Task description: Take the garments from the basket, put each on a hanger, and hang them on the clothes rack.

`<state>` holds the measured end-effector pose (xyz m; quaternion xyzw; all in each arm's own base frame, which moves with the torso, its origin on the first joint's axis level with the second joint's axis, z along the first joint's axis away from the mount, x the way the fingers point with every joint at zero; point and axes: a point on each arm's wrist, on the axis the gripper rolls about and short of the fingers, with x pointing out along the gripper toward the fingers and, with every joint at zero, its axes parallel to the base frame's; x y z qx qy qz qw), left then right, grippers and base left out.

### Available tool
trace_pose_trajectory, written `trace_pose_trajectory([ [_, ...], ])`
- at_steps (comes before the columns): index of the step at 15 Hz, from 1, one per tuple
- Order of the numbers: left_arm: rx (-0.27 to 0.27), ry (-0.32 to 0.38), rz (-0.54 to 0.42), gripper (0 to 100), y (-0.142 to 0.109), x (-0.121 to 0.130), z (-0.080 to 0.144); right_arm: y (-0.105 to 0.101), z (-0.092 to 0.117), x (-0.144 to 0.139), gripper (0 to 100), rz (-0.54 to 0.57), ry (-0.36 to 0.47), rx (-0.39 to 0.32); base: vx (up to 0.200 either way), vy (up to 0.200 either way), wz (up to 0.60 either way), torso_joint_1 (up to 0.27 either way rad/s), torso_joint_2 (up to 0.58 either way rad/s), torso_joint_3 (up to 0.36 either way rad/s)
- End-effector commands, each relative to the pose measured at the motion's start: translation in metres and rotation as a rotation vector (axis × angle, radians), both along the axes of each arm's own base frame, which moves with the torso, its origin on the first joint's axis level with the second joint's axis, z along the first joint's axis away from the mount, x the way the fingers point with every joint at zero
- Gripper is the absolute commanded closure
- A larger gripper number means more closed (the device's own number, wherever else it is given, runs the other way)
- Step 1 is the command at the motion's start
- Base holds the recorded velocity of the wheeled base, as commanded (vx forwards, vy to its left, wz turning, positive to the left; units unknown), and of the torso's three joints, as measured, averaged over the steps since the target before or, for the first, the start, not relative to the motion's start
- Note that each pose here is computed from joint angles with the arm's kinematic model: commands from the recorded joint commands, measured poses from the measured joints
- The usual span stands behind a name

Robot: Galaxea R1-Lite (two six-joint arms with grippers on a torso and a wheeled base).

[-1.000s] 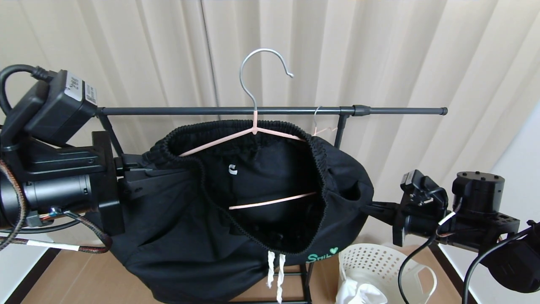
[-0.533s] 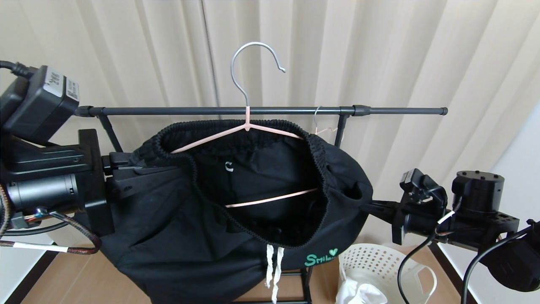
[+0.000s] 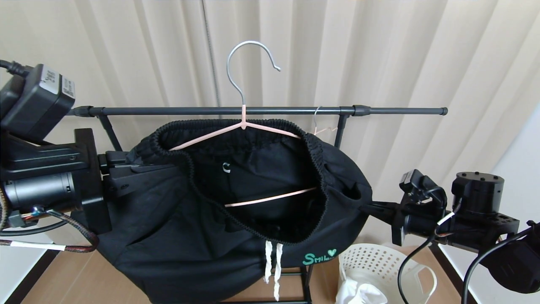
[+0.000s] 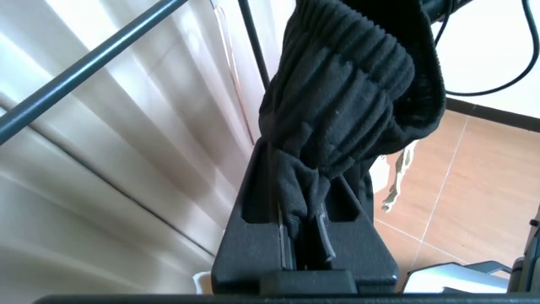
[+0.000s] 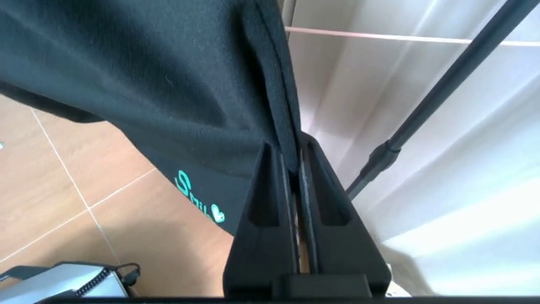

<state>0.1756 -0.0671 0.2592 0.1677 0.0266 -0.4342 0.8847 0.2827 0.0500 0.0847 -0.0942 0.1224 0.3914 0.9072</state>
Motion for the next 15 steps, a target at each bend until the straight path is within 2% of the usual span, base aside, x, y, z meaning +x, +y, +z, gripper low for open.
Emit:
trace_pose_trajectory([
  [1,0.004,0.013,0.003,100,0.0,0.002,-0.004,0.0,0.0,-0.003,0,0.005,-0.003,-0.004,0.0,0.0,0.0,0.0,0.0,0.0],
  [4,0.005,0.019,0.015,100,0.002,0.003,-0.005,0.001,0.002,-0.004,0,0.008,-0.01,-0.005,0.0,0.0,0.0,0.0,0.0,0.0],
  [8,-0.02,0.056,0.057,100,0.008,0.006,-0.006,0.0,0.018,-0.01,0,0.012,-0.062,0.005,0.0,0.0,0.0,0.0,0.0,0.0],
  [15,-0.011,0.104,0.128,100,0.021,0.009,-0.019,0.015,0.045,-0.025,0,0.018,-0.116,0.054,0.0,0.0,0.0,0.0,0.0,0.0],
])
